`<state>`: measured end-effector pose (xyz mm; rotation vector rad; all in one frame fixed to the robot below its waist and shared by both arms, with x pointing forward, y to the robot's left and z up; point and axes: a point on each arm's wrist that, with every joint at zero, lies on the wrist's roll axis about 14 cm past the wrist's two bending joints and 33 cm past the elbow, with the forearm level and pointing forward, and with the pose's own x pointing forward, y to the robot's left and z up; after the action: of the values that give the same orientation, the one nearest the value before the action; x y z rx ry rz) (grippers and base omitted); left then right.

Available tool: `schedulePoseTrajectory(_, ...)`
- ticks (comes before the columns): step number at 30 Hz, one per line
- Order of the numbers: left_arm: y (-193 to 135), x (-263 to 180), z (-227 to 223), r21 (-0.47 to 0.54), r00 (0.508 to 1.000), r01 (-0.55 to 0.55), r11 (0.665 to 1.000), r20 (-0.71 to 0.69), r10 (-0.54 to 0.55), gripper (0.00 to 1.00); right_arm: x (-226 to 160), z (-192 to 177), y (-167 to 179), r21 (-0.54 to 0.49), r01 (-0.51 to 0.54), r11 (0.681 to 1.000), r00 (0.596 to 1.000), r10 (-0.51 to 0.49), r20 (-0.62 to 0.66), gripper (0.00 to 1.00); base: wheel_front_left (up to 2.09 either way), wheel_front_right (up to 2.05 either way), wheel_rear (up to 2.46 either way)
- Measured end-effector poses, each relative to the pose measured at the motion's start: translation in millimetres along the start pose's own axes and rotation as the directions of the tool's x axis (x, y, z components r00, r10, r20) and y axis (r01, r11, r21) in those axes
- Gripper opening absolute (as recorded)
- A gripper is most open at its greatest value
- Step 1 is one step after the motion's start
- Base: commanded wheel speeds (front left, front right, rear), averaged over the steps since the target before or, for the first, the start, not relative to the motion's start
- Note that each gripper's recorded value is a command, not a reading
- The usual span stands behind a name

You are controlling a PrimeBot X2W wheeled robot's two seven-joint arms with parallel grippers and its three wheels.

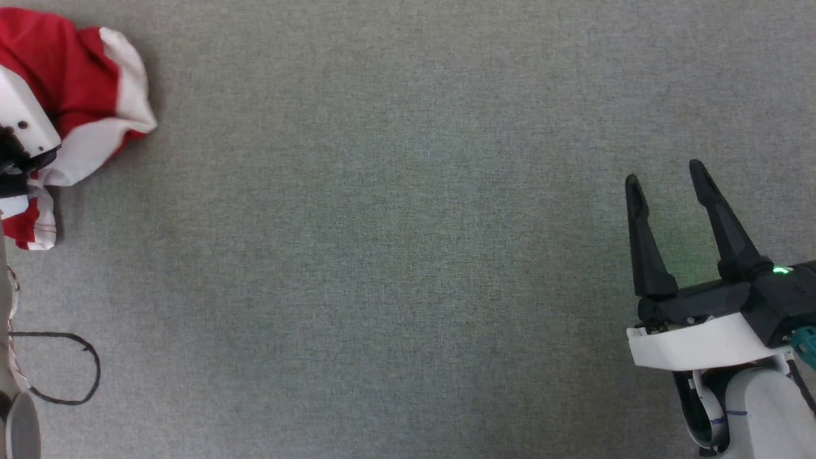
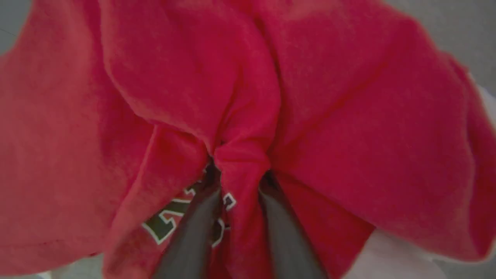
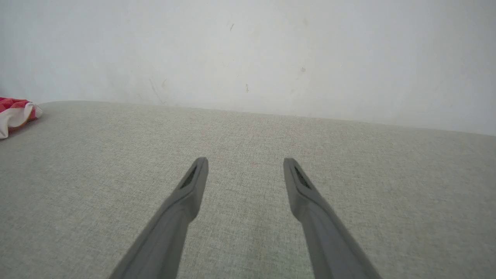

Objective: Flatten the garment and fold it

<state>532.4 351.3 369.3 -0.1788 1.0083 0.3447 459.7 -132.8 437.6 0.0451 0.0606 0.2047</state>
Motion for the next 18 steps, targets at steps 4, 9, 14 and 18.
schedulePoseTrajectory(4,3.7,-4.7,4.1,0.02,1.0,-0.013,1.0,0.024,0.012,0.0,0.2,5.7,-3.3,0.005,0.011,1.0,1.0,-0.011,0.019,1.0,0.0,0.0,0.0)
schedulePoseTrajectory(9,5.9,-26.6,25.0,0.096,0.986,-0.04,0.995,0.165,0.024,0.0,-5.4,19.2,-8.1,0.01,0.029,1.0,0.998,-0.029,0.05,1.0,0.0,0.0,0.0)
schedulePoseTrajectory(14,1.0,-83.7,86.3,0.171,0.881,-0.069,0.983,0.473,-0.021,0.0,-19.2,36.2,-9.5,0.03,0.042,0.999,0.995,-0.045,0.085,1.0,0.0,0.0,0.0)
schedulePoseTrajectory(18,-12.6,-147.8,131.3,0.228,0.707,-0.074,0.971,0.698,-0.11,0.0,-33.4,51.6,-11.2,0.041,0.055,0.998,0.991,-0.059,0.119,1.0,0.0,0.0,0.0)
